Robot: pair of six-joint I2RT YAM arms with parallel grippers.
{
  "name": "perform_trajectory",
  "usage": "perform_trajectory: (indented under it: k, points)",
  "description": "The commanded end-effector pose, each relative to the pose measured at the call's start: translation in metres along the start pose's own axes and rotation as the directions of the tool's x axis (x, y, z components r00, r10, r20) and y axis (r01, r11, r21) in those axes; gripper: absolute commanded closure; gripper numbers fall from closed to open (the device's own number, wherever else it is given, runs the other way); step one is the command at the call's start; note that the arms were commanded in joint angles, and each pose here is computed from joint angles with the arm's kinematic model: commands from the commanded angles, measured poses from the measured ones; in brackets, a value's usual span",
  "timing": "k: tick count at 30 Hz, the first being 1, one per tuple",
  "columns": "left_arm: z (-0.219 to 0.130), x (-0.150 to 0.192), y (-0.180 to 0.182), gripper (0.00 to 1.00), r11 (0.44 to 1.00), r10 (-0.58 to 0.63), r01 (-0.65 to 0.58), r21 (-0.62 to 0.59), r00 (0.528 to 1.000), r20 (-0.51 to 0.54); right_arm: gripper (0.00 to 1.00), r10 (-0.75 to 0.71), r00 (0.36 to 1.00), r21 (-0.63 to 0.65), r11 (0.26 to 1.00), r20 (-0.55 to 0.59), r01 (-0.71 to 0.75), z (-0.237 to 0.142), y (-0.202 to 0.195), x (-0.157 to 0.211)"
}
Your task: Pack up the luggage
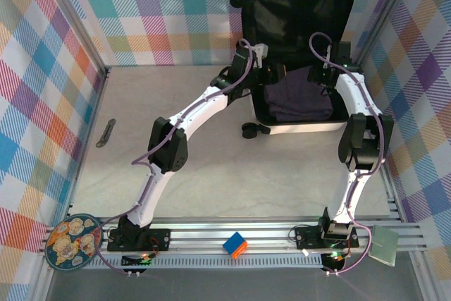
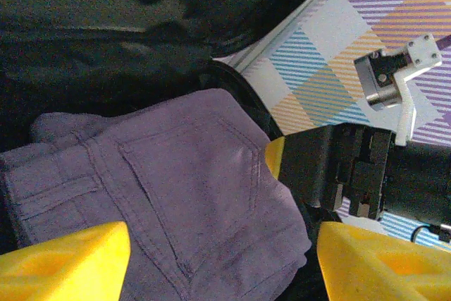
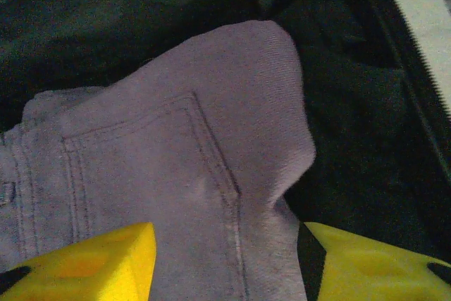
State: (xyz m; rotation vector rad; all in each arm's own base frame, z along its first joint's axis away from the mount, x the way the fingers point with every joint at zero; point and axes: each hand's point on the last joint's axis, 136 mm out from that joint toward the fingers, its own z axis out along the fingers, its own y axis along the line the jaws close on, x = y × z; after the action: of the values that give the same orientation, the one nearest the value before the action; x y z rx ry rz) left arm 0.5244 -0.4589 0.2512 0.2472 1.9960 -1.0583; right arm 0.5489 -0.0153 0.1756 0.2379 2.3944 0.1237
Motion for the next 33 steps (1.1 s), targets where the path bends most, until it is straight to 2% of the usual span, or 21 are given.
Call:
perform_trajectory:
  k: [1, 11, 19, 25, 33]
  points:
    - [0.019, 0.020, -0.006, 0.30, 0.998, -0.008, 0.009, 0.056, 1.000, -0.015, 0.45, 0.003, 1.000, -0.054, 0.999, 0.013, -0.002, 0.002, 0.016, 0.000]
    - [0.046, 0.067, 0.029, 0.30, 0.998, -0.057, 0.056, -0.015, 0.994, -0.092, 0.43, 0.034, 0.996, 0.005, 0.999, -0.083, -0.034, 0.044, 0.001, 0.011]
    - [0.044, 0.075, 0.038, 0.32, 0.997, -0.041, 0.033, -0.065, 0.990, -0.132, 0.43, 0.062, 0.988, 0.040, 0.998, -0.141, -0.057, 0.072, -0.016, 0.024]
    - [0.018, 0.050, 0.029, 0.33, 0.992, -0.001, -0.013, -0.128, 0.994, -0.113, 0.41, 0.050, 0.996, 0.006, 0.999, -0.069, -0.050, 0.056, -0.011, 0.017]
    - [-0.039, 0.019, 0.018, 0.35, 0.962, 0.022, -0.044, -0.269, 0.996, -0.085, 0.36, 0.037, 0.995, -0.011, 0.999, 0.090, -0.036, 0.018, -0.008, -0.006]
